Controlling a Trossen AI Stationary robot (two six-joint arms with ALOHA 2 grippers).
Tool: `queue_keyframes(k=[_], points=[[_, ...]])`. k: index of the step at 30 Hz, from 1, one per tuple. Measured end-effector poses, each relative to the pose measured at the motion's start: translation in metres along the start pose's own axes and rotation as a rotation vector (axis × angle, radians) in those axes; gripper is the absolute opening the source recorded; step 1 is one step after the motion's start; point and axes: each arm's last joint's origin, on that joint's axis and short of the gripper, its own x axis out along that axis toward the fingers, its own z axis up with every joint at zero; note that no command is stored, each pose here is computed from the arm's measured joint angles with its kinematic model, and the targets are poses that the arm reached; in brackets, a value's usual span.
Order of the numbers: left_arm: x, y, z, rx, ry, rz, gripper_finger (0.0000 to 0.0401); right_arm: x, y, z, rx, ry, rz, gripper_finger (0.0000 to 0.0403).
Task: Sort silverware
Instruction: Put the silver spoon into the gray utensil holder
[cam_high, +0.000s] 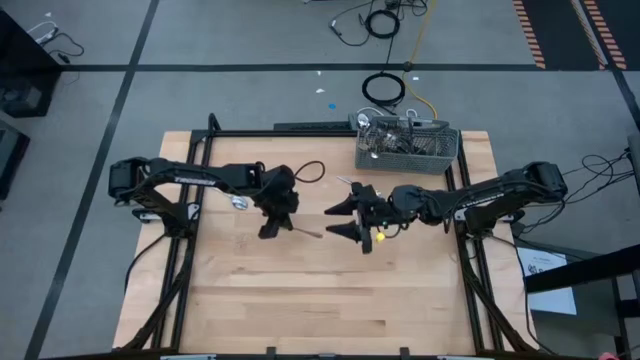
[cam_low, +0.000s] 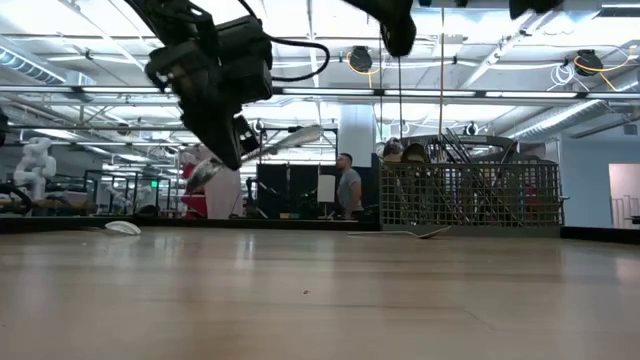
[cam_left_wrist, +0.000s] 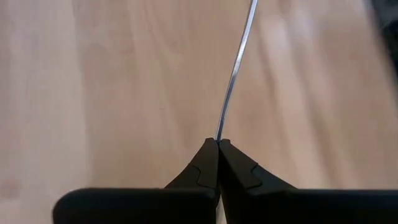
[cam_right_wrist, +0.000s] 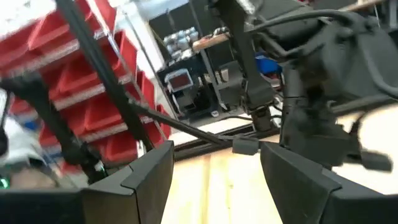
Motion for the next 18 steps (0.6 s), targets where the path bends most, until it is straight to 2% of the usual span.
queue_keyframes(k=[3,11,18], points=[[-0.001,-0.001,0.004,-0.141,-0.049,-0.068,0.0006,0.004,0.009,0.006,-0.113,0.040,-0.017,0.0231],[-0.009,0.002,0.030,-0.423,-0.265,-0.272,0.0006,0.006,0.029,0.019,-0.417,0.238,-0.225,0.0231],[-0.023,0.014,0.045,-0.686,-0.409,-0.339,0.0006,0.006,0.073,0.046,-0.813,0.284,-0.363,0.0231]])
